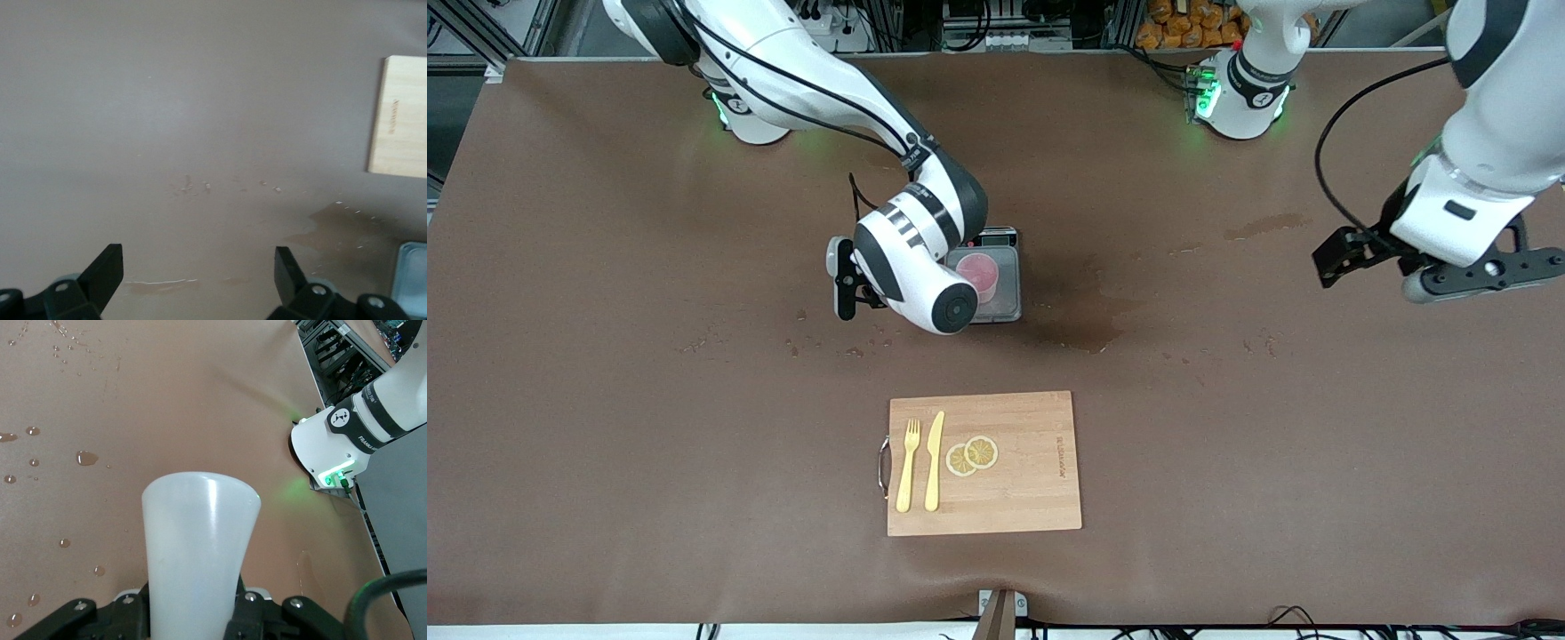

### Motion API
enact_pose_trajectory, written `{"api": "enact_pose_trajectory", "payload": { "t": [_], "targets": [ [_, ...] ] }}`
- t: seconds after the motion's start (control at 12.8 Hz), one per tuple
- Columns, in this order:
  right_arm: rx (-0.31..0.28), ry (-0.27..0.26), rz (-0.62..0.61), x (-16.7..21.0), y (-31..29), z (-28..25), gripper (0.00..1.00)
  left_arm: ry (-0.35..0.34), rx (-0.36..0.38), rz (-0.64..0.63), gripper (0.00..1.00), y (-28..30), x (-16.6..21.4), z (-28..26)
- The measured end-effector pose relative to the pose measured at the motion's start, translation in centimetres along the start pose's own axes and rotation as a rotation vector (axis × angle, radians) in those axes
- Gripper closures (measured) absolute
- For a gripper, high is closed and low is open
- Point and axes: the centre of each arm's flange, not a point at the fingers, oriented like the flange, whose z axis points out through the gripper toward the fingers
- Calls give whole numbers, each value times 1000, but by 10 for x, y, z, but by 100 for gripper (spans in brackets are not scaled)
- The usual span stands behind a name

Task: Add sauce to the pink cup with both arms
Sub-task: 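Squeeze sauce into the cup with the right gripper while the left gripper withdraws, then carry the inverted bottle back to its spot with the right gripper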

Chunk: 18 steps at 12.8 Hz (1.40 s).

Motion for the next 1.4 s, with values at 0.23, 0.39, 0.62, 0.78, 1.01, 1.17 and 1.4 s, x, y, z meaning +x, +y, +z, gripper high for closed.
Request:
{"api": "enact_pose_trajectory", "payload": {
  "t": [0.23,0.39,0.62,0.78,1.01,1.17,1.4],
  "targets": [
    [5,-44,-42,13,-11,-2,59,-29,-32,30,0,-34,-1,-7],
    [-16,-156,-125,35,-20,-9,59,-41,-31,61,0,-55,1,-7],
    [-4,-368,-255,112,-31,-30,58,-61,-26,75,0,-71,-3,-10],
    [31,-492,-337,179,-33,-39,54,-64,-25,76,0,-71,-7,-15],
    [52,-697,-469,270,-50,-16,52,-63,-23,79,0,-70,-11,-20],
    [85,-817,-576,333,-64,19,52,-66,-23,79,0,-70,-13,-21],
    [183,-999,-691,433,-81,95,51,-71,-22,79,0,-70,-14,-20]
  ]
}}
